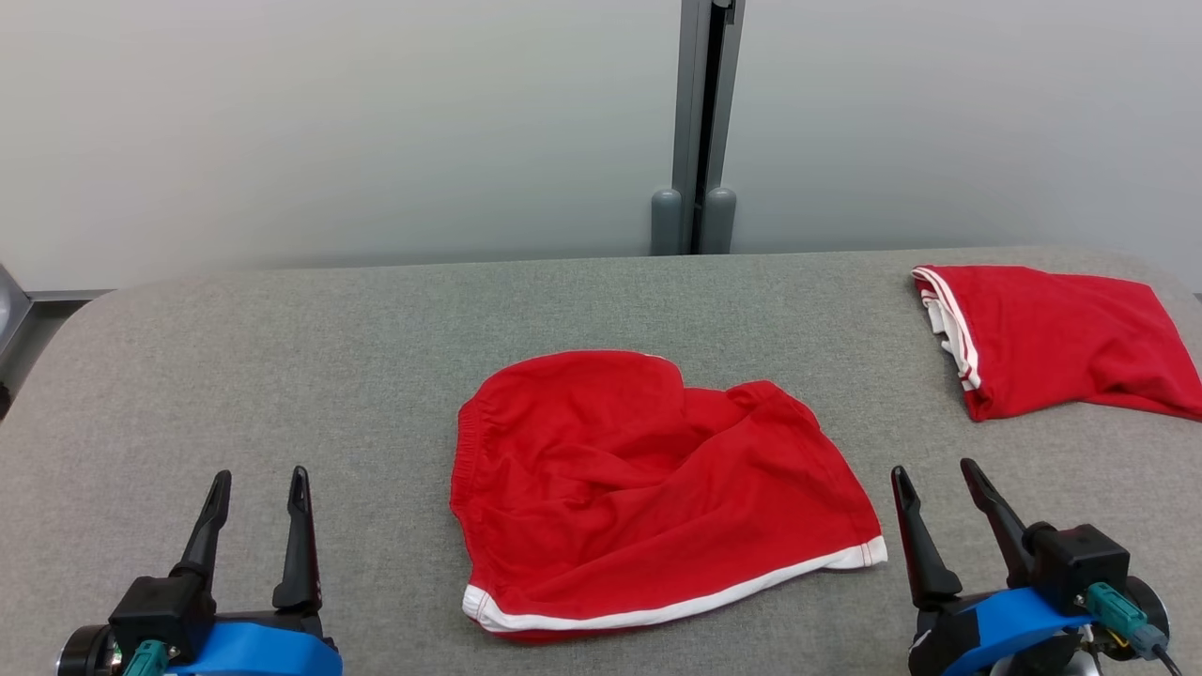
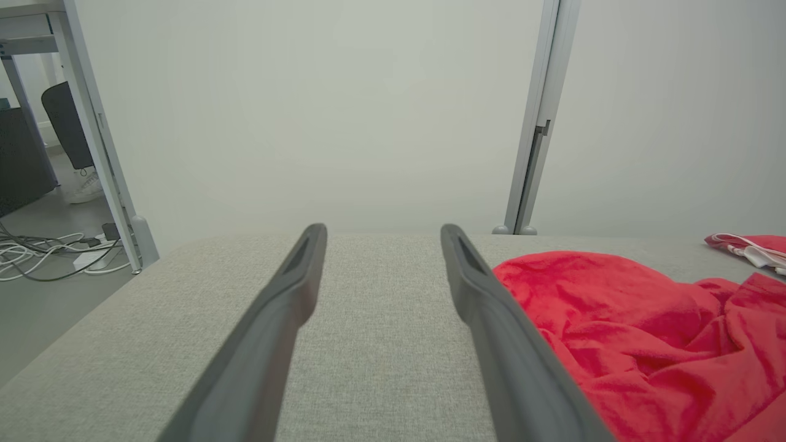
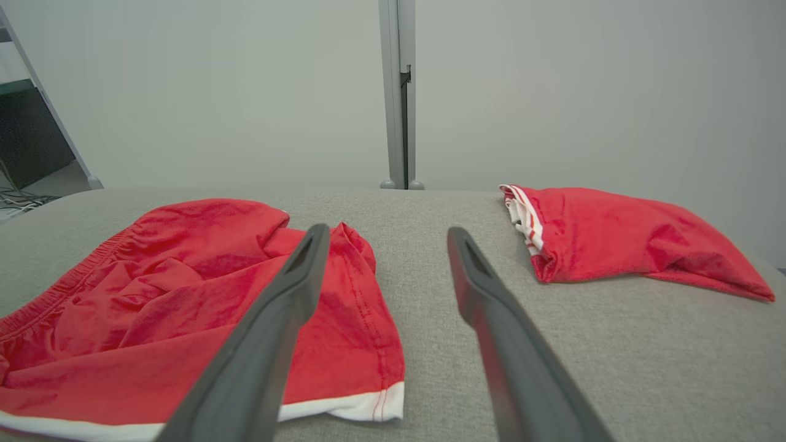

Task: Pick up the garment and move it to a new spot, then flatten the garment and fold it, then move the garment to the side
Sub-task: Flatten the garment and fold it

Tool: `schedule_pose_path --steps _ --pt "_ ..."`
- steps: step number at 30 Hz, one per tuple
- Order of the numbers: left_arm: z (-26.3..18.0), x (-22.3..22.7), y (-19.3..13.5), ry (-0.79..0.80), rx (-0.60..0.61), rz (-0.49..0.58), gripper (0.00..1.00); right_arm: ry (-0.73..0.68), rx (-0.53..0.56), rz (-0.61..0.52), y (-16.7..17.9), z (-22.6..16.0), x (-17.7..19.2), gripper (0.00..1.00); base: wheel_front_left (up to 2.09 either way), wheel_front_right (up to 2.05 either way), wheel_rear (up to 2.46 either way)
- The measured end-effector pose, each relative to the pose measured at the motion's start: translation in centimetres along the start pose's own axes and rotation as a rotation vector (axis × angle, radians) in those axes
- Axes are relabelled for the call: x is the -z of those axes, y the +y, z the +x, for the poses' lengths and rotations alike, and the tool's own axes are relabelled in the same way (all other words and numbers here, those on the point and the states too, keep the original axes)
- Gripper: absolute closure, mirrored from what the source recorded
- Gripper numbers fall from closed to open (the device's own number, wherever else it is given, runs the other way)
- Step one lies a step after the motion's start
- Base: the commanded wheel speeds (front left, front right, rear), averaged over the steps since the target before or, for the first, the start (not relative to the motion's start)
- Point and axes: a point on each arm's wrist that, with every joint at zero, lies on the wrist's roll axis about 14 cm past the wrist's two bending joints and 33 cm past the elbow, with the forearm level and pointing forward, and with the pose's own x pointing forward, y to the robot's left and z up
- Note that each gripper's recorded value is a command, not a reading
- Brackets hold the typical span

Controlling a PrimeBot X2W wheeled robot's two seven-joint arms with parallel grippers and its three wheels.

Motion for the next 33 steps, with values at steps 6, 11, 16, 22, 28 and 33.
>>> schedule_pose_path --steps 6,11,16,22,28,33 --pt "0.0 0.2 -0.4 0.006 0.009 -0.005 0.00 0.004 0.007 0.005 -0.2 -0.1 0.1 0.00 0.00 0.00 0.00" --pt "-0.3 2.0 -2.9 0.062 0.080 -0.016 0.00 0.048 0.026 0.012 -0.8 -0.1 1.5 0.00 0.00 0.00 0.00" --pt "-1.2 4.5 -6.2 0.154 0.176 -0.039 0.00 0.119 0.033 0.021 -1.0 0.0 3.7 0.00 0.00 0.00 0.00" --pt "-2.4 6.7 -9.1 0.246 0.285 -0.044 0.00 0.195 0.033 0.027 -0.9 0.0 6.2 0.00 0.00 0.00 0.00" --pt "-4.3 9.9 -11.5 0.380 0.399 -0.037 0.00 0.286 0.032 0.039 -0.8 0.4 9.2 0.00 0.00 0.00 0.00" --pt "-4.8 11.0 -11.9 0.429 0.433 -0.027 0.00 0.333 0.025 0.043 -0.5 0.4 10.6 0.00 0.00 0.00 0.00"
